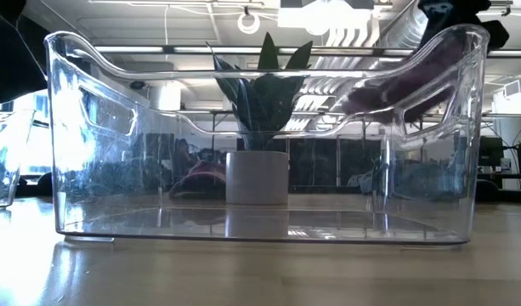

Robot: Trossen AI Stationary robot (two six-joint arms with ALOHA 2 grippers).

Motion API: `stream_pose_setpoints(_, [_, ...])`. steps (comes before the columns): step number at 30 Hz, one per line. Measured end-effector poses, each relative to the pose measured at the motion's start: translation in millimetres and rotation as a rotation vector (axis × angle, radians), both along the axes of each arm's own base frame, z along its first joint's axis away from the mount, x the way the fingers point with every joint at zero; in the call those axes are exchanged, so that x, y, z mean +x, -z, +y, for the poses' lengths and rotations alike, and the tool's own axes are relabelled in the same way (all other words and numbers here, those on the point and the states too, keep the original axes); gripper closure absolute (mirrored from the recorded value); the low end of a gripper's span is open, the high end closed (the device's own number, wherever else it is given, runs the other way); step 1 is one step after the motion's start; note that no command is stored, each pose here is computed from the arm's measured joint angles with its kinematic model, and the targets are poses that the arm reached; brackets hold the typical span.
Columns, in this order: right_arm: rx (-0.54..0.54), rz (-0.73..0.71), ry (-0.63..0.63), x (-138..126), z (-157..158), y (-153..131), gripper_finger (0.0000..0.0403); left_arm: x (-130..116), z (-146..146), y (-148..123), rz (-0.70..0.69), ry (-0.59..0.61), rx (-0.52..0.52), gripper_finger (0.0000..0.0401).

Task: Pick & Place hat
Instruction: Put the right red cap into the right transparent bin

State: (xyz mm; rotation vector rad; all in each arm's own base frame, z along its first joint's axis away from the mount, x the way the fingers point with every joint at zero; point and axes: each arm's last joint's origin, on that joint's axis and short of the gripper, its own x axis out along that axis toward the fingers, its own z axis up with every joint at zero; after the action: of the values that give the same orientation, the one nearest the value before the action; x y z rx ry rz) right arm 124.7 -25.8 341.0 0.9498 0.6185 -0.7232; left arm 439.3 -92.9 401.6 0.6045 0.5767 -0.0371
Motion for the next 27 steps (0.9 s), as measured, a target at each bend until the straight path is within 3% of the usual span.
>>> stream_pose_setpoints(7, [0.066, -0.122, -0.03, -7, -2, -21, 0.0392, 35, -9, 37, 0.012, 0.13, 0.197, 0.0203])
stream_pose_setpoints(10, [0.084, -0.16, -0.048, -13, 0, -27, 0.0395, 40, -8, 42, 0.014, 0.097, 0.291, 0.0162])
stream_pose_setpoints(14, [0.084, -0.229, -0.045, -19, 1, -34, 0.0389, 40, -4, 30, -0.052, 0.006, 0.339, 0.0126])
stream_pose_setpoints(21, [0.08, -0.408, -0.104, -23, 4, -48, 0.0395, 49, 7, 47, 0.02, -0.073, 0.469, 0.013])
stream_pose_setpoints(27, [0.086, -0.462, -0.136, -21, 5, -53, 0.0386, 48, 9, 44, 0.037, -0.126, 0.555, 0.0152])
